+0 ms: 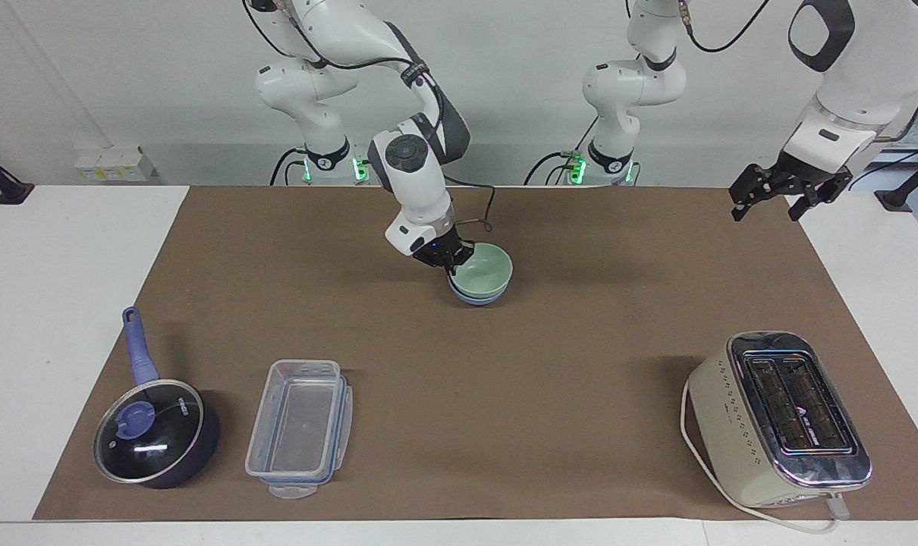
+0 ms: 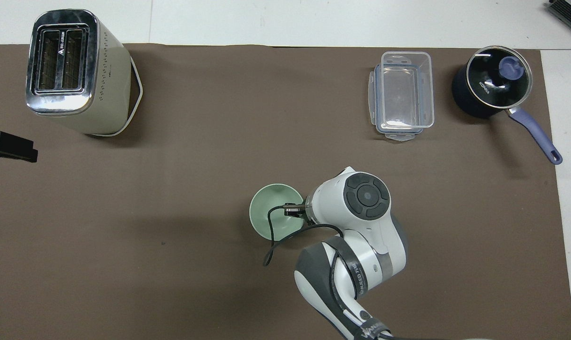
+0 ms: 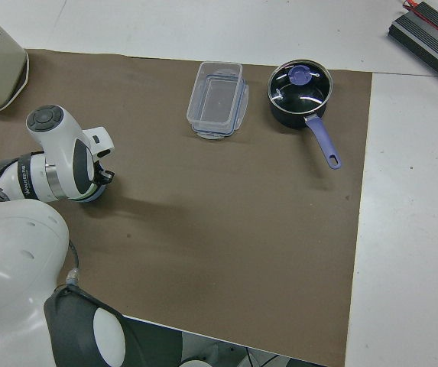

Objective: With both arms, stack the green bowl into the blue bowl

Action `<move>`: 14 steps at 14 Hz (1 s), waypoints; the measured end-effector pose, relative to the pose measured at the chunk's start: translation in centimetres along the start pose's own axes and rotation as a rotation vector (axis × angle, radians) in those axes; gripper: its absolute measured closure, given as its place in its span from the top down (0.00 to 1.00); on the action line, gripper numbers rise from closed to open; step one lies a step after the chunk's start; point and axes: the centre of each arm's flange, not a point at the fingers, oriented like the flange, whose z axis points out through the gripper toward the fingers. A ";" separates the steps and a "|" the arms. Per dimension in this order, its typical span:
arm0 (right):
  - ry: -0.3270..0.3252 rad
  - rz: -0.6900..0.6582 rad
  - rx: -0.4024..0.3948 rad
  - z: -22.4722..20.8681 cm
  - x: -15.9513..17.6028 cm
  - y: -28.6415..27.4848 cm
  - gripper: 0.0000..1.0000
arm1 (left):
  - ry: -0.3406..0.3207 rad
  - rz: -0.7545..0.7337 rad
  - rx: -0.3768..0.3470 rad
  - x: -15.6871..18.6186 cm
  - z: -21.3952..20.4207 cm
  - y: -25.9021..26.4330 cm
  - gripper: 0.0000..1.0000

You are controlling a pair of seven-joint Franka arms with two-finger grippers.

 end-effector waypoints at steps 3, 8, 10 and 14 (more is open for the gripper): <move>-0.013 -0.001 -0.007 -0.1 -0.2 0.0 0.04 | 0.000 0.000 0.000 0.0 0.0 0.0 1.00; -0.015 -0.014 -0.020 -0.6 -0.4 0.0 0.04 | 0.000 0.000 0.000 0.0 0.0 0.0 1.00; -0.014 -0.015 -0.020 -0.7 -0.4 0.0 0.04 | 0.000 0.000 0.000 0.0 0.0 0.0 1.00; -0.012 -0.015 -0.019 -0.8 -0.4 0.0 0.13 | 0.000 0.000 0.000 0.0 0.0 0.0 1.00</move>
